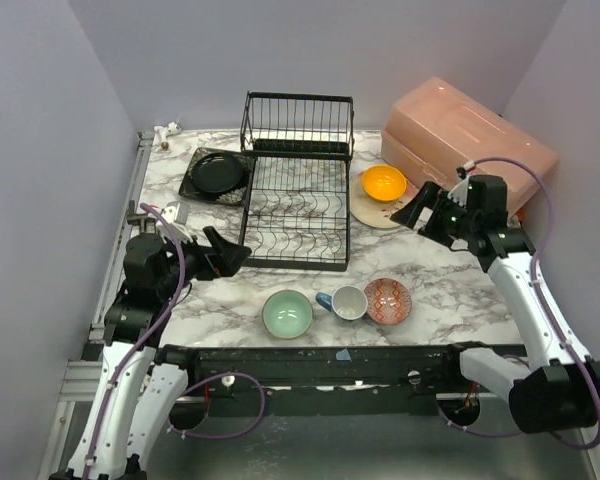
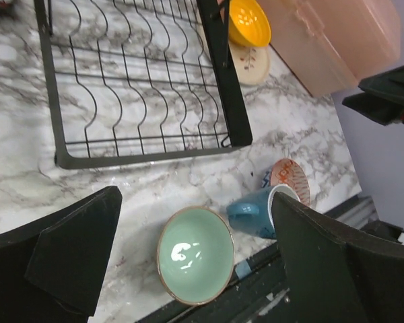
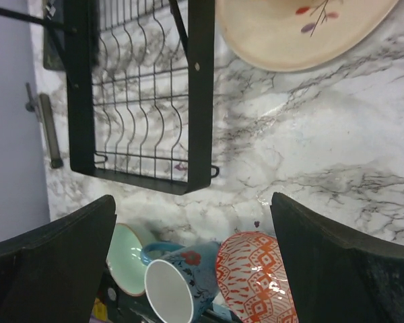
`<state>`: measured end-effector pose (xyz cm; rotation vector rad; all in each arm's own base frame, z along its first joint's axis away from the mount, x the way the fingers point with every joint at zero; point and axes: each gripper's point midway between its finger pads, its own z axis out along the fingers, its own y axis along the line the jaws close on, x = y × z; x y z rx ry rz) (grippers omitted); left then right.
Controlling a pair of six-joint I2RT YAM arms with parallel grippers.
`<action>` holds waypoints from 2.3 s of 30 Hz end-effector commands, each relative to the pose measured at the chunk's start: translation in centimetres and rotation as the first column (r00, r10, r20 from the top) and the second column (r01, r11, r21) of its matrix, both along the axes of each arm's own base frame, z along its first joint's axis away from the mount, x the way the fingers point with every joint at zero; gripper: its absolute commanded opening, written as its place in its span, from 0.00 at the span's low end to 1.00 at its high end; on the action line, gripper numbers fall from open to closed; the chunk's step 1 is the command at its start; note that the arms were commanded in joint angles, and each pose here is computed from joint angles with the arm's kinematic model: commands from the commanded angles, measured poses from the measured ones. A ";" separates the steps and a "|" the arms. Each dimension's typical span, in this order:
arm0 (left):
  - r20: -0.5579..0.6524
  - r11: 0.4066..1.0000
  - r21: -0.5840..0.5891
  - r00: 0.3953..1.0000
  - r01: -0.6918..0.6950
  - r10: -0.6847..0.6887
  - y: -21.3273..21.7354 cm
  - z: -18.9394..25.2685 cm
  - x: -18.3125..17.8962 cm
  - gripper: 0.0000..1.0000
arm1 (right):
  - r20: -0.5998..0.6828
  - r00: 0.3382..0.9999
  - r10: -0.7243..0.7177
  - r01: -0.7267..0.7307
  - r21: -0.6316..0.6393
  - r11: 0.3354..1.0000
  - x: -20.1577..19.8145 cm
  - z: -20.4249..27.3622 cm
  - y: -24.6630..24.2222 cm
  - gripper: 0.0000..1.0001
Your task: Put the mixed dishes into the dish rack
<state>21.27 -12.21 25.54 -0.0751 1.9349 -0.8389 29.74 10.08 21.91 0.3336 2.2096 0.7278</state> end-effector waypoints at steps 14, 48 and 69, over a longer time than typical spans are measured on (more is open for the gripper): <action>-0.283 0.941 -0.230 0.908 0.247 -0.308 -5.3 -5.9 -2.3 0.98 | -0.161 0.919 0.359 -0.389 -0.246 0.888 -8.0 -3.9 13.4 0.98; -0.326 0.911 -0.241 0.856 0.334 -0.400 -10.5 -6.0 -3.9 0.98 | -0.408 0.868 0.284 -0.466 -0.469 0.751 -13.5 -12.7 10.0 0.49; -0.334 0.913 -0.230 0.854 0.337 -0.399 -10.7 -6.1 -4.6 0.99 | -0.368 0.885 0.284 -0.453 -0.541 0.709 -12.5 -13.0 11.7 0.25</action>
